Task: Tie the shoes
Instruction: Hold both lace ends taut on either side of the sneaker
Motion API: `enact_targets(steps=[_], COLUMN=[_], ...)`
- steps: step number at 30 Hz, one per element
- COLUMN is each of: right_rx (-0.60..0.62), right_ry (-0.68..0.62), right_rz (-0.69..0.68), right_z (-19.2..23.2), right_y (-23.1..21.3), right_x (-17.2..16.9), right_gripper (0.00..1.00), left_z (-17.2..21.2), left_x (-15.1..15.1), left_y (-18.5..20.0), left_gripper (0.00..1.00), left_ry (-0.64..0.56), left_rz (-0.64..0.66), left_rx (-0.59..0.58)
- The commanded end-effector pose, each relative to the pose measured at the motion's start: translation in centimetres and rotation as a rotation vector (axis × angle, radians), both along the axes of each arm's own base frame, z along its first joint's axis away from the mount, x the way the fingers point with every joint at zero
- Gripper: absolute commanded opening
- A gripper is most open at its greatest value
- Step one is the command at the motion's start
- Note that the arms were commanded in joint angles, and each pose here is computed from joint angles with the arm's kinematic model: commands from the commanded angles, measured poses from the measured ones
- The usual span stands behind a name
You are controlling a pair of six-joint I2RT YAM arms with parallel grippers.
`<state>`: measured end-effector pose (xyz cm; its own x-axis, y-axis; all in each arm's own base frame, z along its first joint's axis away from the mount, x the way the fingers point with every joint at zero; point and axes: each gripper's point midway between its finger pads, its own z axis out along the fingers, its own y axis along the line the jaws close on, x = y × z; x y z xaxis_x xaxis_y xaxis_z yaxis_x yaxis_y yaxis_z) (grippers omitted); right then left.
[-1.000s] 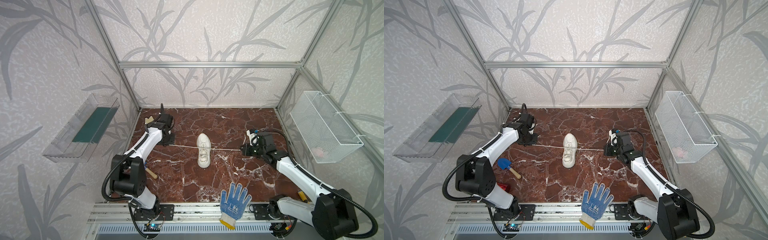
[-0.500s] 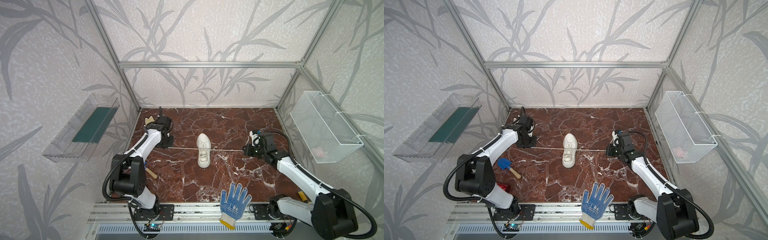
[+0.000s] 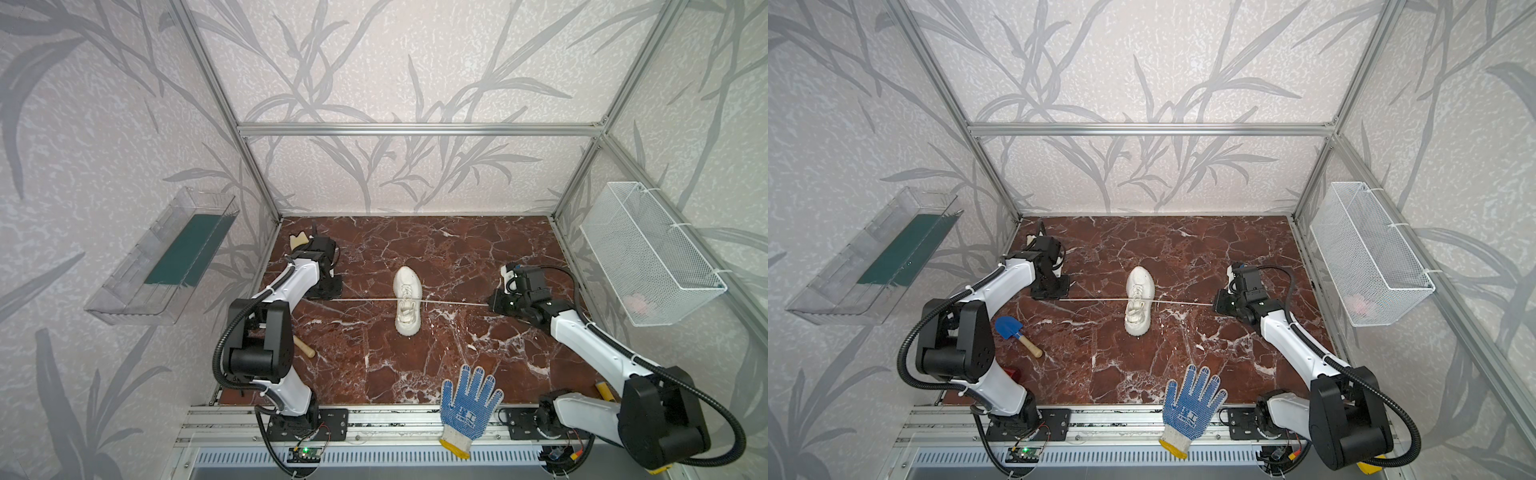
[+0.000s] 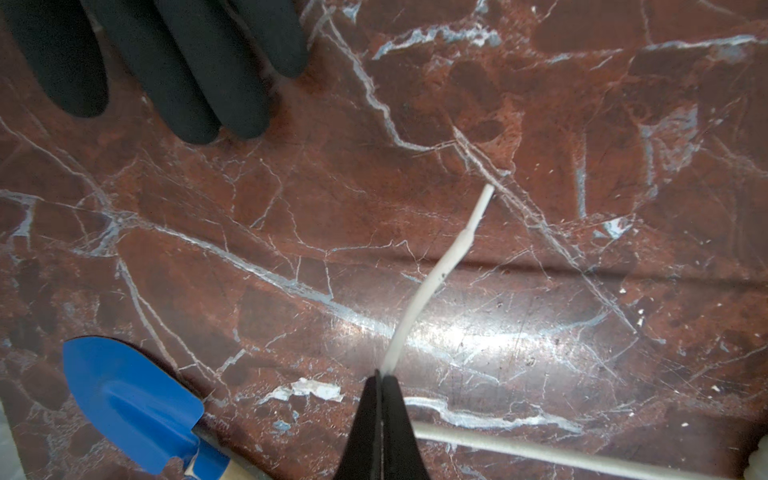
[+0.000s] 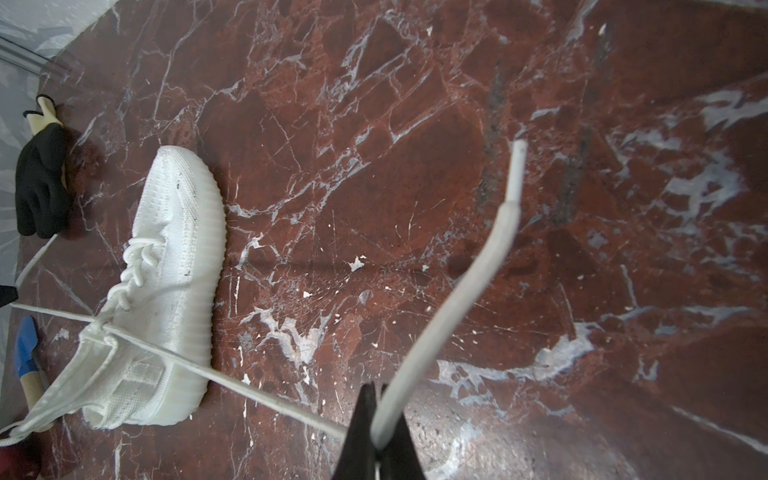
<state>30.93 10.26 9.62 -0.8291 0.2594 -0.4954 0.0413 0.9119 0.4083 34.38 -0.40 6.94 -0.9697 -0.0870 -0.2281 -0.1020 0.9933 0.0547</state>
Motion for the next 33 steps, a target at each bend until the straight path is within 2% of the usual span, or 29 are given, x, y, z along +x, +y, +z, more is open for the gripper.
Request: enact_targets(steps=[1, 13, 33], right_rx=[-0.057, -0.057, -0.124], right_ry=[0.057, 0.085, 0.149], right_rz=[-0.063, -0.074, -0.113], right_z=[-1.6, -2.4, -3.7], right_y=[-1.8, -2.4, -3.7], right_x=[-0.4, -0.5, 0.0], right_gripper=[0.0, 0.0, 0.0], left_z=[-0.5, 1.0, -0.1], left_x=[0.2, 2.2, 2.2], left_y=[0.9, 2.5, 3.8], left_gripper=[0.0, 0.0, 0.0], left_ry=[0.004, -0.022, -0.009], left_rz=[0.036, 0.045, 0.056], left_rx=[0.008, 0.023, 0.048])
